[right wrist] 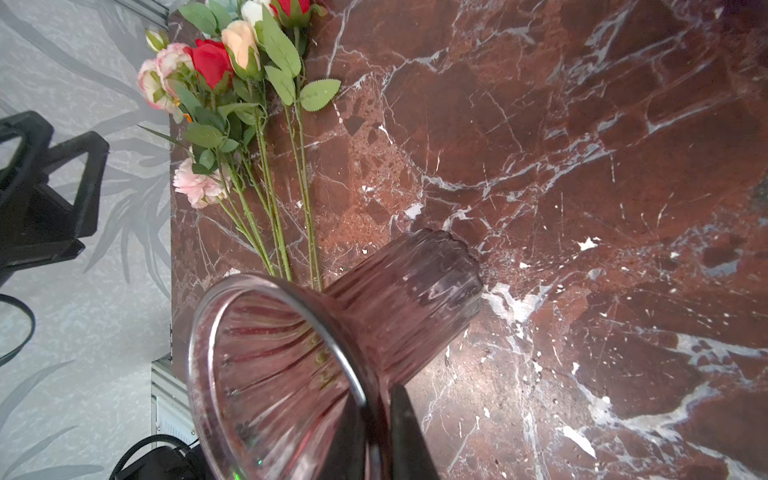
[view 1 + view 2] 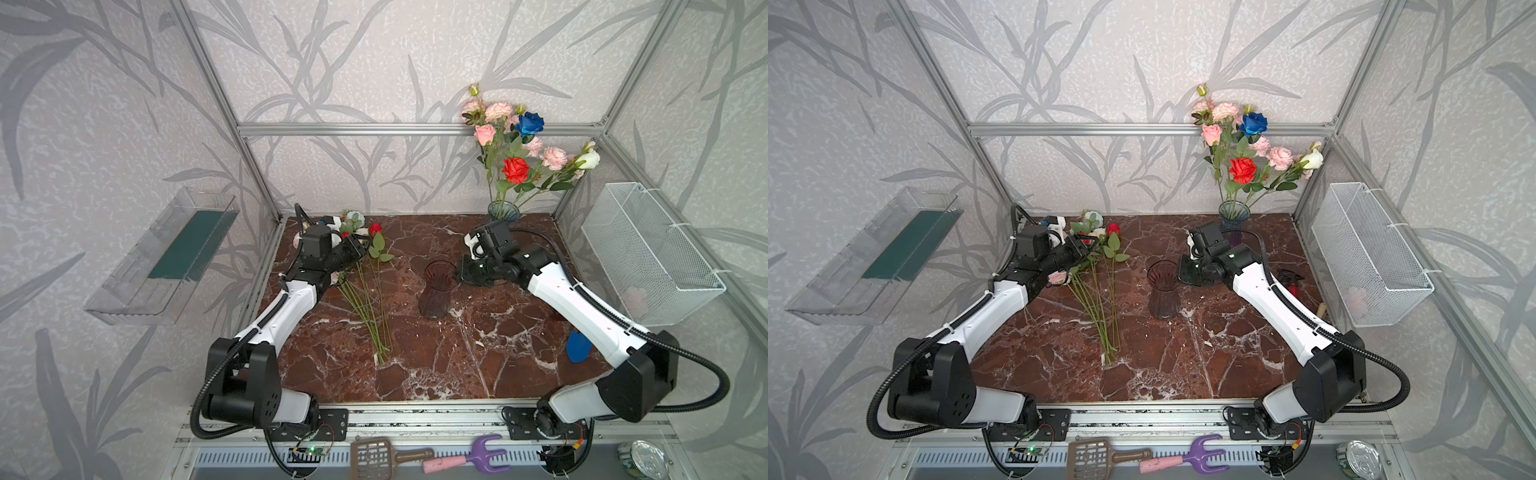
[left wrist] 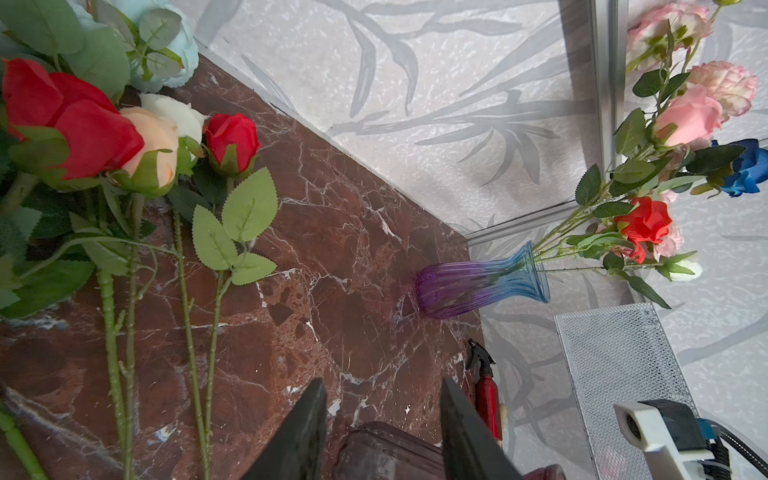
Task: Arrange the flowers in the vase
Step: 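Slide the pink vase to the middle of the table with the right gripper, then open and withdraw the right gripper while the left gripper reaches the rose bunch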
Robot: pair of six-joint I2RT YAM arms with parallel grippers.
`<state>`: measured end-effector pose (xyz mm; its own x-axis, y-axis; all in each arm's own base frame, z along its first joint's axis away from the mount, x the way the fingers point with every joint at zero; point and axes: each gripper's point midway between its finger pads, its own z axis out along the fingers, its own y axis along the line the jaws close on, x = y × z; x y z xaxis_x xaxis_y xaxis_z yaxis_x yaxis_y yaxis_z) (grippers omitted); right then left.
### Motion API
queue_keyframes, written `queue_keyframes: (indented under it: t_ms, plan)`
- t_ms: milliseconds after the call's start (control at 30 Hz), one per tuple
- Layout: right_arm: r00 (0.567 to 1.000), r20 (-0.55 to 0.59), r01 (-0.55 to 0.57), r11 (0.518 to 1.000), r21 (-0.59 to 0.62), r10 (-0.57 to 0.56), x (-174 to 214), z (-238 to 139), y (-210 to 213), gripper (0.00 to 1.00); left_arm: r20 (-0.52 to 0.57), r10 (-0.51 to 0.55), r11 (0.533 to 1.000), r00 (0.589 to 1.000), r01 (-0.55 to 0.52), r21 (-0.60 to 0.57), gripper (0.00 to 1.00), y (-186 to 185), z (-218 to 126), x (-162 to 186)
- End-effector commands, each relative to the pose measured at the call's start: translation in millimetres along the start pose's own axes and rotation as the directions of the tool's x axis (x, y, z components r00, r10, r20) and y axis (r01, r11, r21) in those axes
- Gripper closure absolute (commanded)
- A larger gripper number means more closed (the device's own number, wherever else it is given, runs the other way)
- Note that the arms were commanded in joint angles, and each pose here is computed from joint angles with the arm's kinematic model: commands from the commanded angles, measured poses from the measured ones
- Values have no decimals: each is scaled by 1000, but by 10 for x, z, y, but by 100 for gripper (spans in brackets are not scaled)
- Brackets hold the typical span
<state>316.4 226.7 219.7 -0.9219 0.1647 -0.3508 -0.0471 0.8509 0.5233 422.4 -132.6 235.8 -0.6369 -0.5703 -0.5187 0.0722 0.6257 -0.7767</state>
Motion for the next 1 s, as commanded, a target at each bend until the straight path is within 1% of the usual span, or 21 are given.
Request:
queue_keyframes:
  t_ms: [0, 200, 300, 400, 500, 600, 700, 800, 900, 967]
  plan:
    - [999, 36, 18, 995, -101, -15, -102, -127, 271, 99, 20, 26, 999, 999, -27, 18, 55, -106, -19, -64]
    - [1000, 18, 25, 996, -84, -24, -105, -72, 259, 77, 30, 22, 998, 999, -24, 52, 54, -160, -18, -72]
    - [999, 32, 31, 996, -78, -28, -121, -95, 246, 74, 32, 23, 999, 999, -24, 46, 54, -146, -21, -75]
    - [998, 58, 41, 997, -61, -37, -146, -156, 224, 68, 29, 21, 999, 999, -22, 34, 54, -117, -10, -67]
    - [994, 102, 53, 997, -48, -48, -188, -271, 216, 62, 20, 24, 1000, 1000, -23, -21, 54, -13, 8, -51]
    - [980, 168, 109, 994, -17, -105, -224, -485, 191, 58, 3, 31, 992, 1000, -30, -126, 55, 181, 25, -23]
    - [954, 265, 141, 990, 5, -138, -230, -799, 143, 56, -38, 67, 960, 997, -75, -271, 56, 437, 49, 39]
    - [906, 400, 143, 990, 19, -138, -185, -1134, 16, 53, -108, 110, 908, 988, -144, -394, 59, 682, 119, 150]
    - [860, 495, 132, 991, 11, -120, -85, -1343, -121, 51, -204, 136, 857, 969, -218, -467, 62, 864, 219, 297]
    - [846, 520, 129, 992, 14, -118, -14, -1399, -204, 50, -278, 135, 820, 951, -265, -508, 64, 995, 293, 423]
